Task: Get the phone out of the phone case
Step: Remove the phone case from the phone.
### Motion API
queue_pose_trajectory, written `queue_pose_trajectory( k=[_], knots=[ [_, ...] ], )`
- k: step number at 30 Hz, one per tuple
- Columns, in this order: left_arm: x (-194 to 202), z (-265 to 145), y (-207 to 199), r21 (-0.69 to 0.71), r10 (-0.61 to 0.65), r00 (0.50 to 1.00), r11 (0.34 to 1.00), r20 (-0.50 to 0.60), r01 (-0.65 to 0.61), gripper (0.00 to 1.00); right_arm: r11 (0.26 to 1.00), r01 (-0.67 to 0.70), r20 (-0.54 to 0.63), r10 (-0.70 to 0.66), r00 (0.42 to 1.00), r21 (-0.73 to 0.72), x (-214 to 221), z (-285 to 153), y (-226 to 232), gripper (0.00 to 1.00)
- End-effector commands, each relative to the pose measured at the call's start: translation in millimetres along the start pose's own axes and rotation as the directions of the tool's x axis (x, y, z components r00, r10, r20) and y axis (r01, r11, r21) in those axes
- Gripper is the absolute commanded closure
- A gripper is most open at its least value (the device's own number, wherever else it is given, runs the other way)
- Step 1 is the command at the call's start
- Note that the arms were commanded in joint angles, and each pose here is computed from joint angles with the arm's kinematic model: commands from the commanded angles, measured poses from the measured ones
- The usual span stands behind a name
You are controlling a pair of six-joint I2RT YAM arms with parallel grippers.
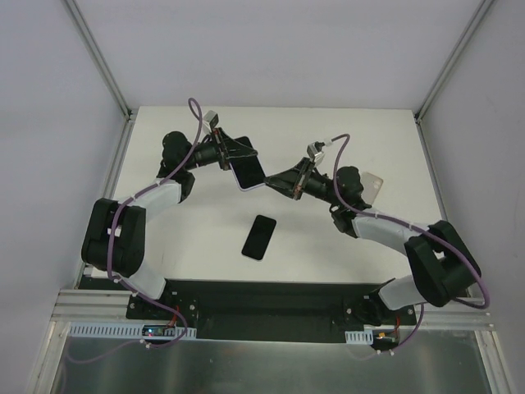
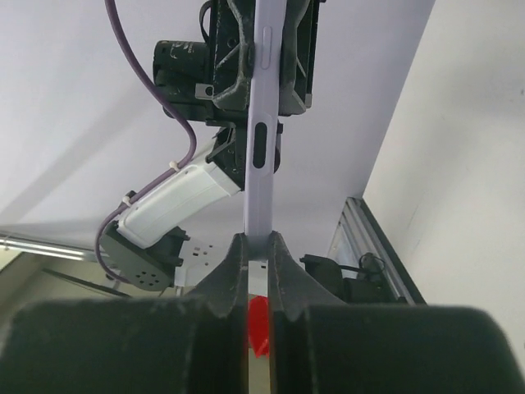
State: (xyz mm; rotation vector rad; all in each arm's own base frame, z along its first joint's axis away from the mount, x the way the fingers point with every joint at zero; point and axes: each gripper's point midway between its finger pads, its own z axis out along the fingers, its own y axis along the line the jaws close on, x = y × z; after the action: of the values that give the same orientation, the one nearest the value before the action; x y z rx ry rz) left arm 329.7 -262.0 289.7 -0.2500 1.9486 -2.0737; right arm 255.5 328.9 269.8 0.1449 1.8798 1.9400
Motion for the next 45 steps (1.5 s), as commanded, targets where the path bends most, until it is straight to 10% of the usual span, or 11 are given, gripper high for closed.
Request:
queue_pose_trajectory(
  k=[1, 45],
  knots=[
    [12.6, -1.0, -38.7, 0.081, 0.109, 0.994, 0.991, -0.022, -0.107, 1.0, 0.941, -0.049, -0.009, 0.049, 0.999, -0.335, 0.0, -5.2, 61.8, 0.99],
    [61.2, -31.9, -200.6, 0.415, 0.058, 0.998, 0.909, -0.034, -0.039, 1.0, 0.742, 0.273, -0.098, -0.414, 0.905, -0.612, 27.8, 44.4, 144.6, 0.99]
  ],
)
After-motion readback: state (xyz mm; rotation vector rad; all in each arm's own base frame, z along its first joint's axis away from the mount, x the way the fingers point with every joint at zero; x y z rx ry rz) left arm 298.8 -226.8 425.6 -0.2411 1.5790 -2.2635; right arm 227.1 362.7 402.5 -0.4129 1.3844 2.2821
